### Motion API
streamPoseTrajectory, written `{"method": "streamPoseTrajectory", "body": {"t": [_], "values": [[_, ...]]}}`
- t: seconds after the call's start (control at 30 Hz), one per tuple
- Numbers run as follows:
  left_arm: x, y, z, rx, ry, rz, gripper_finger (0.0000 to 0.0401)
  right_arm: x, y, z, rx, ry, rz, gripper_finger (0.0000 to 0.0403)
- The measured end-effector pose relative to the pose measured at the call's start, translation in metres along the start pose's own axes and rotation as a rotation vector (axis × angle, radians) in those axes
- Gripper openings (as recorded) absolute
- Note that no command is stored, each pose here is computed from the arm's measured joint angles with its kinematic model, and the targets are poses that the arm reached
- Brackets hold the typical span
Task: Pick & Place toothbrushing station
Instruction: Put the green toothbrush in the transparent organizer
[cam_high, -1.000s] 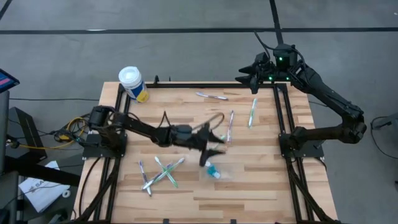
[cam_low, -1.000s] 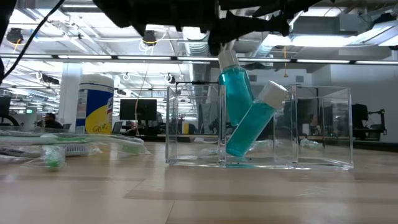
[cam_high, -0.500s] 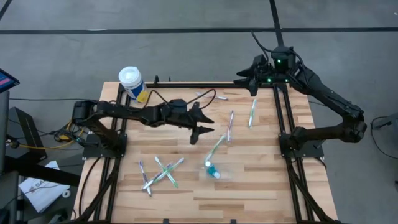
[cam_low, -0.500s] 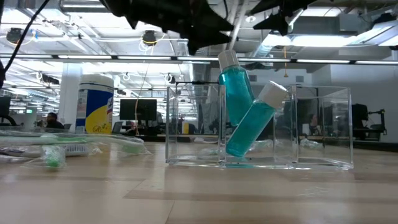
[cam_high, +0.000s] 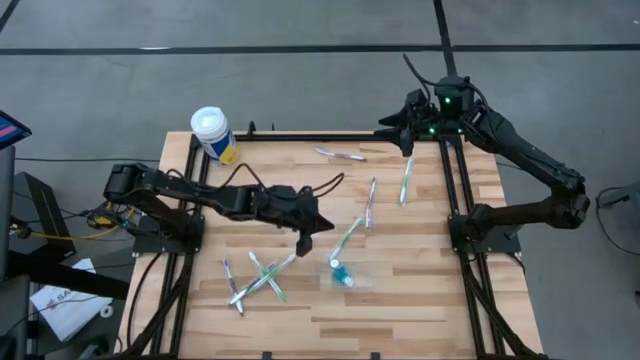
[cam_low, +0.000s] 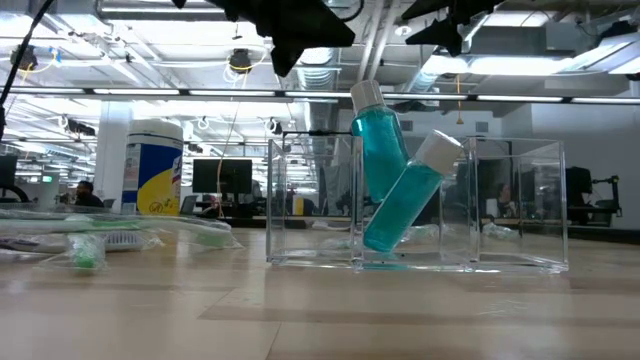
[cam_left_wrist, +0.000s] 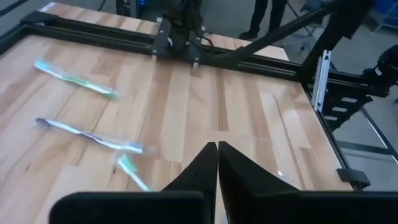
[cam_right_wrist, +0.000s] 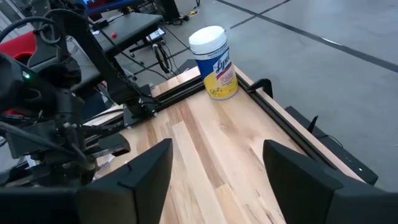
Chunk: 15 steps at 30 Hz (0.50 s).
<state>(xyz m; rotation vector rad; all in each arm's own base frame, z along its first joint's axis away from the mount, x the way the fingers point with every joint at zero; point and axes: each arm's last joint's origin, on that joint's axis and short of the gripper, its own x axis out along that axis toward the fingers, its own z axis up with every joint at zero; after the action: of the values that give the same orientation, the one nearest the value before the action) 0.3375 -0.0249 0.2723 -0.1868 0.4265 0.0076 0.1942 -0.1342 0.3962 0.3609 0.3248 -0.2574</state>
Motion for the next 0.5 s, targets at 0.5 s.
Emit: {"method": "streamPoseTrajectory", "body": {"t": [0.5], "values": [[0.046,-0.05,-0.036,-0.114,-0.053,-0.059,0.0,0.0,0.0,0.0,-0.035,0.0,-0.003,0.0143]]}}
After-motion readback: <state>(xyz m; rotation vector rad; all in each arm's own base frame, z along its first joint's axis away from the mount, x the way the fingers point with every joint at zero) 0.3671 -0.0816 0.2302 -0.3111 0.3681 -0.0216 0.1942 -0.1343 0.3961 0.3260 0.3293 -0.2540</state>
